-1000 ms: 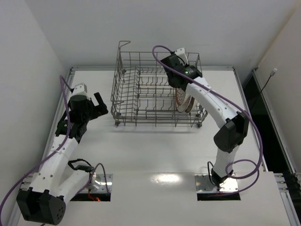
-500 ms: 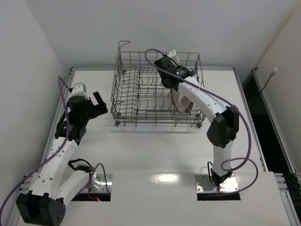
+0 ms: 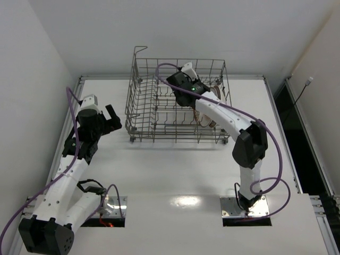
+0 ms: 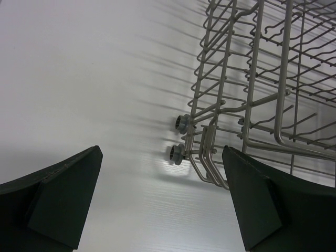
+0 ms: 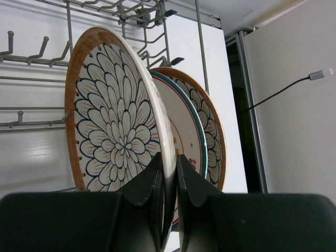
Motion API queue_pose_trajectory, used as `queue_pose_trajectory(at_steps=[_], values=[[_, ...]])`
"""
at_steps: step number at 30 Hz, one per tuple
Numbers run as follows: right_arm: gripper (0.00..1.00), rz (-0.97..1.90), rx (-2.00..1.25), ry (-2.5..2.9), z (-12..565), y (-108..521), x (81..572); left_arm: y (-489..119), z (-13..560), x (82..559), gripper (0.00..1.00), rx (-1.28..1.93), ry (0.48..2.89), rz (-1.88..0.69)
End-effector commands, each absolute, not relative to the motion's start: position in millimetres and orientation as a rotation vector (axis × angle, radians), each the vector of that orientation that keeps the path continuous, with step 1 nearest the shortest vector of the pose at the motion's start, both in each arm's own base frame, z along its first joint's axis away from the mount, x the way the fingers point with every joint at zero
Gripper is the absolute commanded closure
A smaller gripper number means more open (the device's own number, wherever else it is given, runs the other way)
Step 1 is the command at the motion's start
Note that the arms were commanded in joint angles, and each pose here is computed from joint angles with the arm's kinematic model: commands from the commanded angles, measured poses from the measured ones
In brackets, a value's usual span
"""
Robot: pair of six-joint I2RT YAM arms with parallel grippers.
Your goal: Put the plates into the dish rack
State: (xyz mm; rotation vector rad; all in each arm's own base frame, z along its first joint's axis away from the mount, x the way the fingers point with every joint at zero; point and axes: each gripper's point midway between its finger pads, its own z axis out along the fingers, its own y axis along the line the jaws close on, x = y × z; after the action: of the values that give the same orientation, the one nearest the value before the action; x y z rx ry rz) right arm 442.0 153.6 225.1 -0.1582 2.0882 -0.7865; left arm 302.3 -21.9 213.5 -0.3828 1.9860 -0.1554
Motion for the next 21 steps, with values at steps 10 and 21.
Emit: queue_pose_trajectory(at_steps=[10, 21], values=[[1.0, -0.925, -0.338, 2.192, 183.3, 151.3, 412.1, -17.1, 229.4, 307.7, 0.0, -0.384, 1.915, -0.143], [1.0, -1.183, -0.405, 2.118, 182.4, 143.5, 407.4, -17.1, 229.4, 307.7, 0.0, -0.384, 1.915, -0.143]])
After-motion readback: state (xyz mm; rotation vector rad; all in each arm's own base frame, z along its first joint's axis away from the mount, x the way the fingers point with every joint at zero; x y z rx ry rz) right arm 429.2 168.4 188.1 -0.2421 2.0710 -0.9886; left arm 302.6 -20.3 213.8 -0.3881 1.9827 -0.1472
